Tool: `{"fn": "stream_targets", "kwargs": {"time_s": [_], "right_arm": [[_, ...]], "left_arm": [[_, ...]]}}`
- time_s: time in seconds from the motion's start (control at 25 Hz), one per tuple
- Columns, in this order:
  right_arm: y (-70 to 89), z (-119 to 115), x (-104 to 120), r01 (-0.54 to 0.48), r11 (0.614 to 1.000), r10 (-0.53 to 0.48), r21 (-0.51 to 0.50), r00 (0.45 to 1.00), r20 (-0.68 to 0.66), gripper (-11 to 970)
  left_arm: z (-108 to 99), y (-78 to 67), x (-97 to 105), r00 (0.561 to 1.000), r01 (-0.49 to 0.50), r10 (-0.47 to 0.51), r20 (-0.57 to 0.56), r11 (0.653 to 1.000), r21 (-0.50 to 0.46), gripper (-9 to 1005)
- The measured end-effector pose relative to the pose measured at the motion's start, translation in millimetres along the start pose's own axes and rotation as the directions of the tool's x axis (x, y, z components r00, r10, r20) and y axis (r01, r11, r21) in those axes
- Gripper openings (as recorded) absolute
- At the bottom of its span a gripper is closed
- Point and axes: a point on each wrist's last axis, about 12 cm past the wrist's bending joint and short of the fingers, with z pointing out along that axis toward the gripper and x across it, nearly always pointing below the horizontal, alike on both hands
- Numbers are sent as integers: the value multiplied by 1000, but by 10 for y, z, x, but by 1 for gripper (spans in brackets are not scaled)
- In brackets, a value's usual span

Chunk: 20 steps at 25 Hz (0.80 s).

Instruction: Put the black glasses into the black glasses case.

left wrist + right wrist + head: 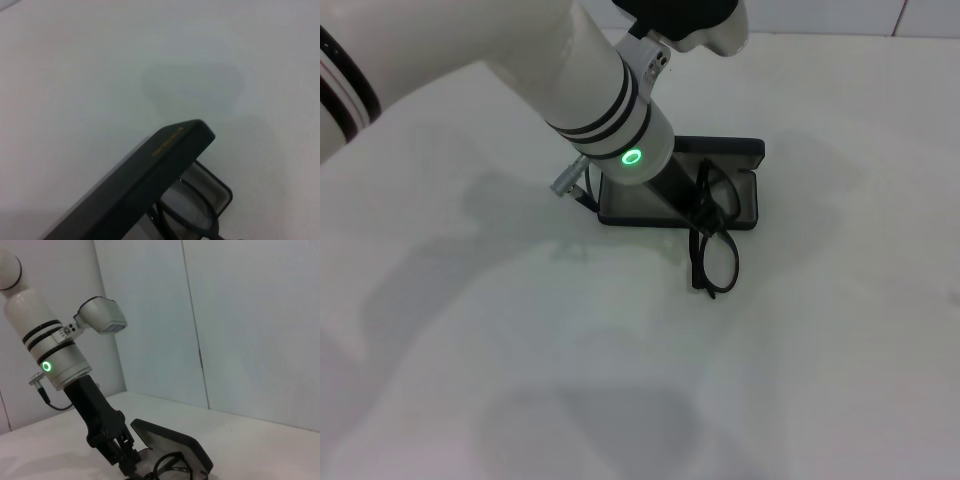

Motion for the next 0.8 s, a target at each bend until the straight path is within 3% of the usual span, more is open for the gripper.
{"fn": "stream_targets", "kwargs": {"time_s": [0.08,0.2,0.8], "right_arm": [[3,7,2,-1,1000,1,-1,1000,1,205],[8,27,3,-2,1000,2,-4,1000,4,205],[17,52,45,-1,1000,1,1,1000,8,205]], "left_arm": [[9,9,9,1000,3,-3,-5,1000,-2,185],[23,22,19,1000,10,-10,-3,1000,-4,387],[114,37,-51,999,35,-34,37,999,-11,384]]}}
